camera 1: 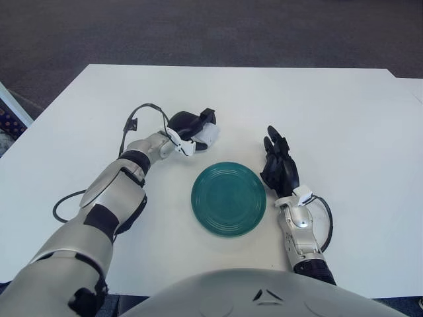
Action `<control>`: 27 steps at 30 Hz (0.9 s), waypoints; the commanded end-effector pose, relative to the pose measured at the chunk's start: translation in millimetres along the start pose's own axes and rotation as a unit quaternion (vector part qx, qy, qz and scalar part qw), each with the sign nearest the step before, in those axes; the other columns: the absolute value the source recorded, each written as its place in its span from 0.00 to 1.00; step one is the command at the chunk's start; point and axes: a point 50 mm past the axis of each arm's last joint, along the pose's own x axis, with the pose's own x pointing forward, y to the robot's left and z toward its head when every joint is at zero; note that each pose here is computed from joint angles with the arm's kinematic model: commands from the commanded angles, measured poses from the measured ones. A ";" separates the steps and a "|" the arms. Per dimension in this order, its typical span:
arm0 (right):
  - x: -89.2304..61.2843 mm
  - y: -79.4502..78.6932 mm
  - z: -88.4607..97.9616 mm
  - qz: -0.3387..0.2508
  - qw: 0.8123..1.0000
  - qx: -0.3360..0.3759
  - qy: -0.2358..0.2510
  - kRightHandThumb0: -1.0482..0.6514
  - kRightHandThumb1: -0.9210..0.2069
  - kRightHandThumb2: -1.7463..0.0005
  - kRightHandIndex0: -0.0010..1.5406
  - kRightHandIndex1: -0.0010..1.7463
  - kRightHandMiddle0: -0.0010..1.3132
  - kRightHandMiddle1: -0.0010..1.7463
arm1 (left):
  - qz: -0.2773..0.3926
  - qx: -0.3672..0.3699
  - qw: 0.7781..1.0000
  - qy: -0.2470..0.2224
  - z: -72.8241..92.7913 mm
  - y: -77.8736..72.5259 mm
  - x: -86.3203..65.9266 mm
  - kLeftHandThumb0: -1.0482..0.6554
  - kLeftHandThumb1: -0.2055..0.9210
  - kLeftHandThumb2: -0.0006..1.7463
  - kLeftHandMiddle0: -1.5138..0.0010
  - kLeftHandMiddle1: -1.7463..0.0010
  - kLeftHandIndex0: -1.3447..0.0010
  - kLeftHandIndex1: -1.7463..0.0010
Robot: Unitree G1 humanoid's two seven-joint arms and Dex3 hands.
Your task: Put the charger into the plate.
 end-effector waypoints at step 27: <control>-57.1 -0.9 -53.0 -0.078 0.985 0.013 0.157 0.05 0.00 0.44 0.01 0.00 0.00 0.18 | 0.071 0.013 0.979 -0.188 41.4 78.8 -27.1 0.36 0.56 0.68 0.31 0.00 0.61 0.00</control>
